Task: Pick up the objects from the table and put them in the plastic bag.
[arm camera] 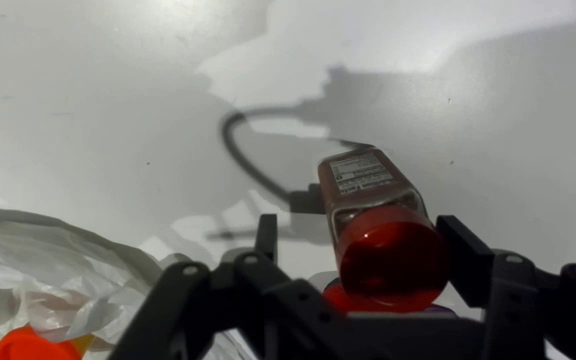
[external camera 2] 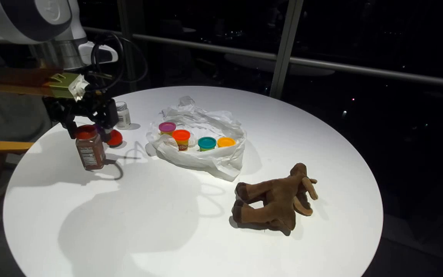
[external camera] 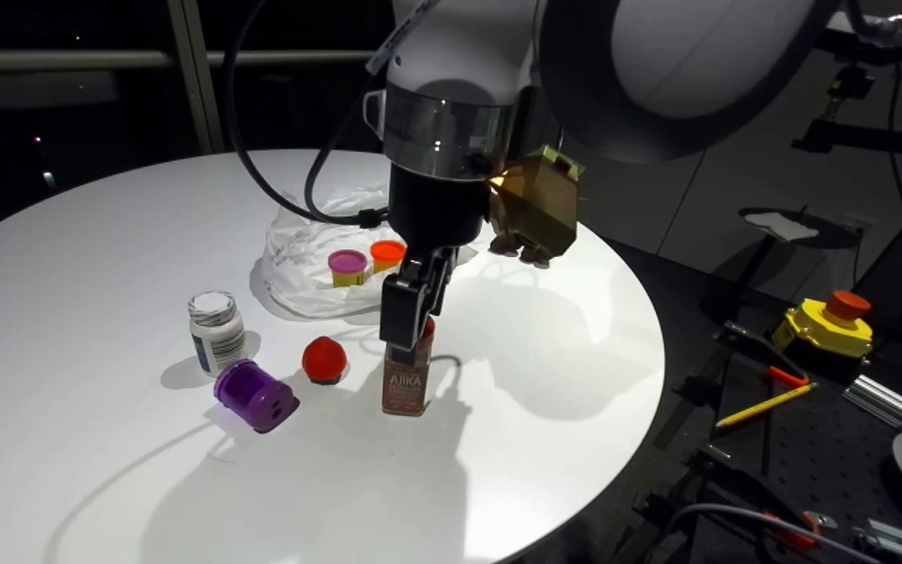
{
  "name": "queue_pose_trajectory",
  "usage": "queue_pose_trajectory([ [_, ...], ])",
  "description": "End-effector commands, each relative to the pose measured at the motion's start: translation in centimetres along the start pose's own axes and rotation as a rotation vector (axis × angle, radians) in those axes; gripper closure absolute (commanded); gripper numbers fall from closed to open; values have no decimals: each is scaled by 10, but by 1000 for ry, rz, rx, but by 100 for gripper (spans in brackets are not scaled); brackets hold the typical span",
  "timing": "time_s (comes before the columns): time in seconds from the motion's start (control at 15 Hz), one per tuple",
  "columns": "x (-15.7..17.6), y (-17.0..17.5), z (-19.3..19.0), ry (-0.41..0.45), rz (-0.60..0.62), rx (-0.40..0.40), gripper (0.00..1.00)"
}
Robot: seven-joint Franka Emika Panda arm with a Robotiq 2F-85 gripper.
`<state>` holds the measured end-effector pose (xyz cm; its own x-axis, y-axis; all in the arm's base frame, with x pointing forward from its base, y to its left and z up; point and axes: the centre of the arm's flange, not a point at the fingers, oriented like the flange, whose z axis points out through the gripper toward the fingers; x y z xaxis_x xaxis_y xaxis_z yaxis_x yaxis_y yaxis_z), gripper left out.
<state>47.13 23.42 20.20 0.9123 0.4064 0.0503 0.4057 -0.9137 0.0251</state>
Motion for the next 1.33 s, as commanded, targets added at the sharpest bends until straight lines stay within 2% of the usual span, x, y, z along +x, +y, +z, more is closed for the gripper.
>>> queue_pose_trajectory([
  [0.0, 8, 5, -5, 26, -34, 47, 49],
  [0.2, 9, 4, -9, 35, -53, 53, 73],
  [0.27, 9, 4, -10, 40, -53, 46, 76],
  [0.67, 33, 23, -40, 83, 42, -12, 76],
  [1.07, 88, 83, -119, 231, 221, -89, 76],
  [1.27, 116, 125, -139, 277, 320, -148, 76],
])
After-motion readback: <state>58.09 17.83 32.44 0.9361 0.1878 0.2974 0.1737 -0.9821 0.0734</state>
